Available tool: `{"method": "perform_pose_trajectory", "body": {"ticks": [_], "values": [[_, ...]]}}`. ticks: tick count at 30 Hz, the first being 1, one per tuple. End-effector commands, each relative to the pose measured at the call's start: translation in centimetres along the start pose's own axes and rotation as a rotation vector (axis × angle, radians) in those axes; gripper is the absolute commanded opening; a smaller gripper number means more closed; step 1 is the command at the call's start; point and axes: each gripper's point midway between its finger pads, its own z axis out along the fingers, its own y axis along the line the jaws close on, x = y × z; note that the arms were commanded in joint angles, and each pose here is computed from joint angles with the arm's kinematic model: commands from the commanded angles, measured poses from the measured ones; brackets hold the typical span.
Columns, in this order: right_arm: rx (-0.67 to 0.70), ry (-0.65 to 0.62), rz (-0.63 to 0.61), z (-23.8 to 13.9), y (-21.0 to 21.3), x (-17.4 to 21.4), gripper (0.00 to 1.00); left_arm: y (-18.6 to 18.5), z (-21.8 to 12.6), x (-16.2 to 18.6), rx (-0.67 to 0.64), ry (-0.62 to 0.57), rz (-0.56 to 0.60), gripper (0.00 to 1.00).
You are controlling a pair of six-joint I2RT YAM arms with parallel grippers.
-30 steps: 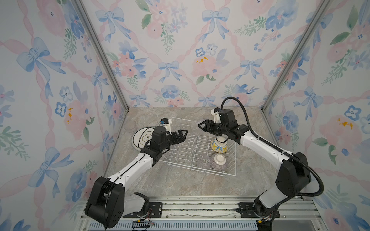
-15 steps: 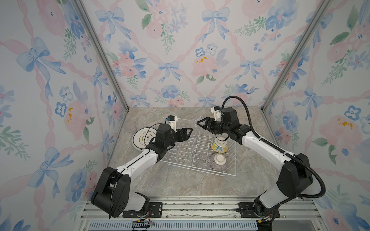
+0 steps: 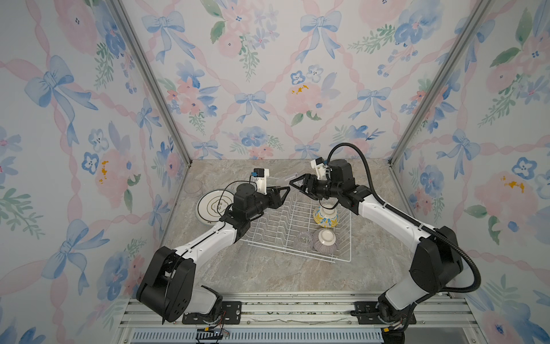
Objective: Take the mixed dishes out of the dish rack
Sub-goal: 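Hold the glass up with the right gripper while the left gripper reaches toward it, then grasp the glass with the left gripper and open the right gripper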
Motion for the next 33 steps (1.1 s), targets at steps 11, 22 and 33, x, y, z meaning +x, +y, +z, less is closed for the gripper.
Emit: {"method": "perform_pose_trajectory", "body": {"ticks": [11,22,33], "values": [[-0.112,-0.009,0.003,-0.2,2.6,-0.5,0.5,-1.8,1.3,-1.5,0.107,-0.067,0.014,0.43],[-0.175,0.003,0.039,0.1,3.5,-0.4,0.5,-3.9,1.4,-1.7,0.222,-0.084,0.04,0.39],[-0.193,0.013,0.053,0.3,3.6,-0.4,0.5,-4.3,1.6,-1.7,0.221,-0.096,0.066,0.0]]}}
